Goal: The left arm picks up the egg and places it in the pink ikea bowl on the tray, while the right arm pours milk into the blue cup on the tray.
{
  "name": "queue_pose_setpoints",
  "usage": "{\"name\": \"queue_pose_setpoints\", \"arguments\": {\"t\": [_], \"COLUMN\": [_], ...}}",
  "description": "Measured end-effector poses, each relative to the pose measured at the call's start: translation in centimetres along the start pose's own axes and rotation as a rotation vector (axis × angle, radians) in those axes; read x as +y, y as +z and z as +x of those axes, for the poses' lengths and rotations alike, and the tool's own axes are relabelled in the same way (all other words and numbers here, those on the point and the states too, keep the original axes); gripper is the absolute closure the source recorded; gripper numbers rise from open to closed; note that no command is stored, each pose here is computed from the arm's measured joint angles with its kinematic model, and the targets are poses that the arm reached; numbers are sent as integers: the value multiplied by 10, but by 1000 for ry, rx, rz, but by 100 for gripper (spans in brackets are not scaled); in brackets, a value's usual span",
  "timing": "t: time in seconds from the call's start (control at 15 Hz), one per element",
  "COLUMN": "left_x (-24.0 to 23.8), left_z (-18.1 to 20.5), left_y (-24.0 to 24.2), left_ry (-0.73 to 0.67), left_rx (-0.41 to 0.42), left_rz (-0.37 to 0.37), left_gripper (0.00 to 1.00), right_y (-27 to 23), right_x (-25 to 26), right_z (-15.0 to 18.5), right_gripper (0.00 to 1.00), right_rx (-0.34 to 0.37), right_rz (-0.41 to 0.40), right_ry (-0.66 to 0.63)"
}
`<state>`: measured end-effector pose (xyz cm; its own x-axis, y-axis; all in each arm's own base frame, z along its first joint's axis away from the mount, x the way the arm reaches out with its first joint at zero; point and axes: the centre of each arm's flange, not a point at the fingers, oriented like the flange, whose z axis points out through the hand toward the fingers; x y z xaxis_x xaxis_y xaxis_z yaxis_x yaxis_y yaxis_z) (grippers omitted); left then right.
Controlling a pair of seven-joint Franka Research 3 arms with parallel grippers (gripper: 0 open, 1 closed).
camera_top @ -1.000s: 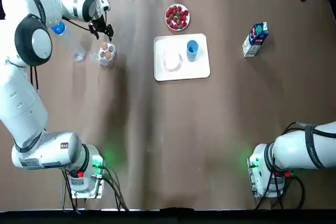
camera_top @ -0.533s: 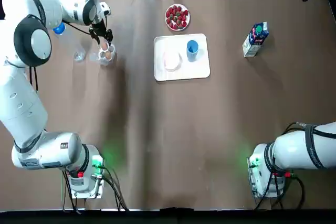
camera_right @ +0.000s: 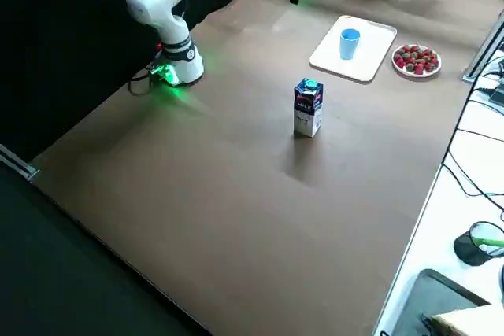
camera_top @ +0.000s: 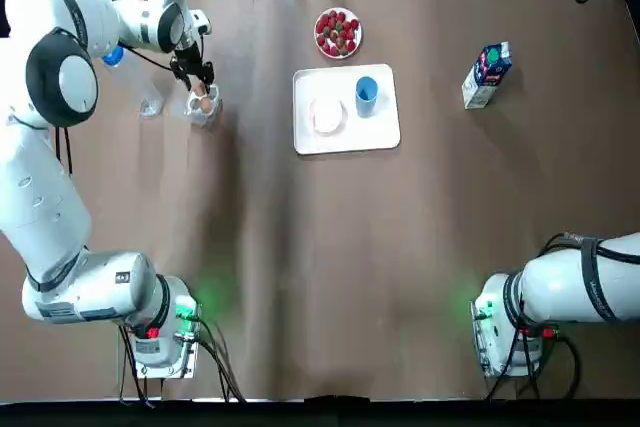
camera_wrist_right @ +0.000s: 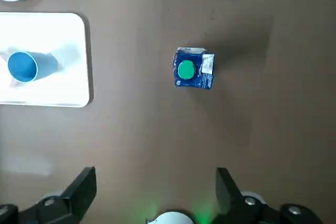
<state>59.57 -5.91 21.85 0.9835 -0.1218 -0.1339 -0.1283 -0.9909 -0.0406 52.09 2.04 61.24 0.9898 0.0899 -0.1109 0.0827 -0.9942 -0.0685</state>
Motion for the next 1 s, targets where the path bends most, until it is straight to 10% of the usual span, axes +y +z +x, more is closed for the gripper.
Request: {"name": "queue_pose_setpoints", "arguments": {"t": [1.0], "left_x": [-4], "left_z": [-1], "left_y": [2], "left_ry": [6], "left_rx": [-1], "left_rz": [11], "left_gripper": [37], "right_y": [1], "right_x": [2], "right_z": [1], "right_gripper": [0], "right_rx": [4], "right_rz": [0], "right_ry": [5]}}
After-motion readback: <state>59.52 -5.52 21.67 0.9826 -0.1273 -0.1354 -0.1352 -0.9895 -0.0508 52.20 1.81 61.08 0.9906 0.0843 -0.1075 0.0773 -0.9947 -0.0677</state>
